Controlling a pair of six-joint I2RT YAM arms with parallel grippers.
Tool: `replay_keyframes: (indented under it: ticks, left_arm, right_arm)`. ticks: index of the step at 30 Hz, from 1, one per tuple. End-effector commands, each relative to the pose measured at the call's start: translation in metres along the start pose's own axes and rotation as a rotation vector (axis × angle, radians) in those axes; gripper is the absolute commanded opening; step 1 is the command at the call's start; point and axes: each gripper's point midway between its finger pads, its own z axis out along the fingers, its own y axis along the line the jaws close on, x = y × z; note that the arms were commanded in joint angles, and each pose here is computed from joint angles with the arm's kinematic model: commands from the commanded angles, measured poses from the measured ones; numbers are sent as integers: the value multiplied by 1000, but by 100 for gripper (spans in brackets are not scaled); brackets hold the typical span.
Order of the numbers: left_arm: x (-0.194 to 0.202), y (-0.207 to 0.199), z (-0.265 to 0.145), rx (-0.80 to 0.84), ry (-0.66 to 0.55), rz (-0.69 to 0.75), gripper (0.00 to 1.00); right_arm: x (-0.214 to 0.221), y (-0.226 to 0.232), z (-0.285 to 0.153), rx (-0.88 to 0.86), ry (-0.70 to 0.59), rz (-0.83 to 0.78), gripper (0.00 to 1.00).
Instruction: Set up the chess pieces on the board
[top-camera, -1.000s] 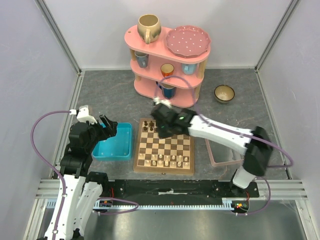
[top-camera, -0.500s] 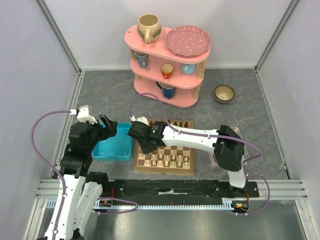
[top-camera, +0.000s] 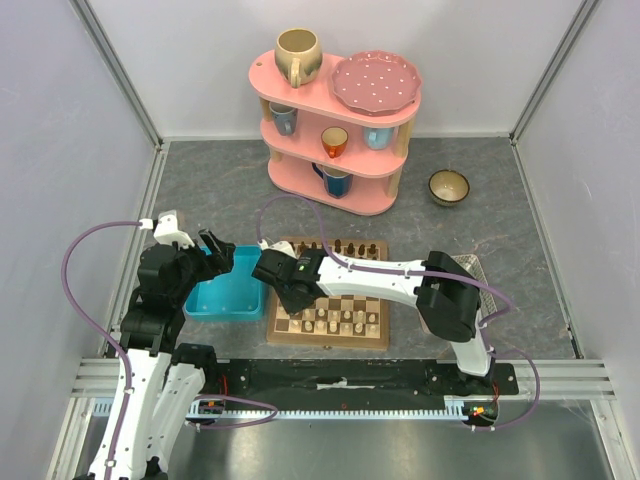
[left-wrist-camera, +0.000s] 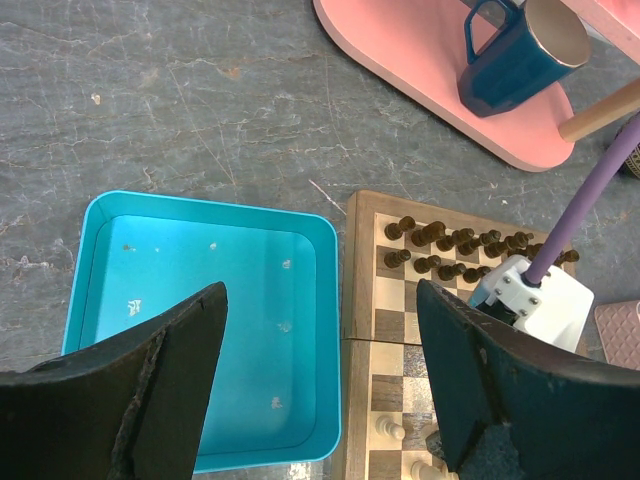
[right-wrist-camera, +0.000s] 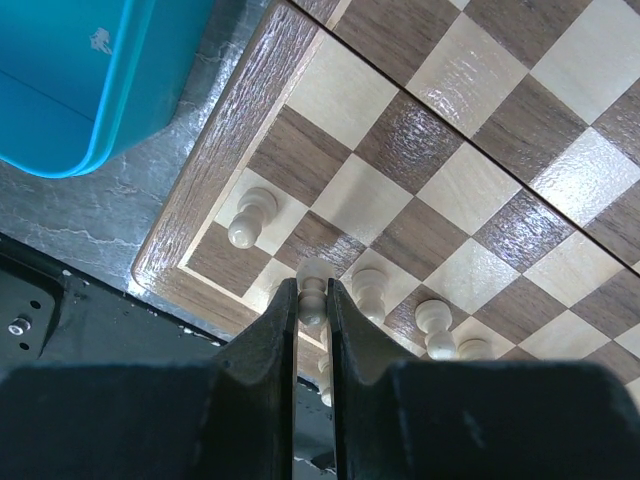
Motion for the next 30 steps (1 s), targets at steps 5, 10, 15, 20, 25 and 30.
replay_keyframes:
  ticks: [5, 10, 15, 20, 25, 30]
  left_arm:
    - [-11, -6, 1, 30, -42, 32, 83]
    - [-11, -5, 1, 26, -42, 32, 83]
    - [-12, -5, 1, 26, -47, 33, 83]
    - [-11, -4, 1, 25, -44, 33, 83]
    - [-10, -5, 1, 26, -42, 34, 83]
    - [-10, -4, 1, 25, -41, 34, 83]
  right_arm:
    - [1, 6, 5, -13, 10, -2, 5]
    - [4, 10, 8, -40, 20, 1, 6]
    - [7, 8, 10, -34, 25, 1, 8]
    - [8, 7, 11, -29, 28, 3, 10]
    - [8, 6, 12, -23, 26, 3, 11]
    - [7, 2, 14, -14, 26, 9, 11]
